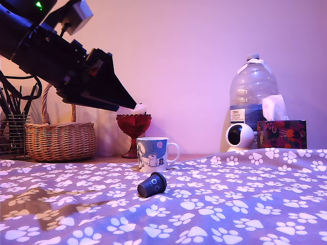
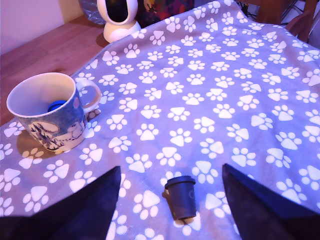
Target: Pick the coffee capsule and then drop it inside the coffee cup in front of you
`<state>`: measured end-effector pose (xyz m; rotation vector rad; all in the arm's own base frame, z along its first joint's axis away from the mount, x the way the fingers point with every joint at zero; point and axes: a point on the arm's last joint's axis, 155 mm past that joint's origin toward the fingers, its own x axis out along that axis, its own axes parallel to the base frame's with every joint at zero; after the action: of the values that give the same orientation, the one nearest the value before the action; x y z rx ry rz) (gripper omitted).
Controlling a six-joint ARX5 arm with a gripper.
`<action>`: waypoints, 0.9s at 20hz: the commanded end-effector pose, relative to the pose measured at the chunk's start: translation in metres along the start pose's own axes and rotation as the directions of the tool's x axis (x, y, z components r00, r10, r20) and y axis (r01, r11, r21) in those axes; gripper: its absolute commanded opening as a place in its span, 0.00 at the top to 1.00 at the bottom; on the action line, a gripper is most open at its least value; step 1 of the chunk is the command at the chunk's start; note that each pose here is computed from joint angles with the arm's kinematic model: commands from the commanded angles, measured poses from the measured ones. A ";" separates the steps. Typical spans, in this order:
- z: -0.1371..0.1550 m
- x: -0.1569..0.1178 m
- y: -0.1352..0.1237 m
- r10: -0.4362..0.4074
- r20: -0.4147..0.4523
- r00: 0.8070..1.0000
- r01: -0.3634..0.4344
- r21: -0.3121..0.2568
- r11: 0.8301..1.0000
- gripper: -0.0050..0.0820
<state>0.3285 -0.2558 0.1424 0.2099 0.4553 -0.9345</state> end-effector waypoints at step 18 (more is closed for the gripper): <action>-0.062 0.007 -0.034 -0.025 0.007 1.000 0.026 -0.054 0.998 0.27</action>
<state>0.2917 -0.2601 0.0960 0.1532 0.4526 -0.9462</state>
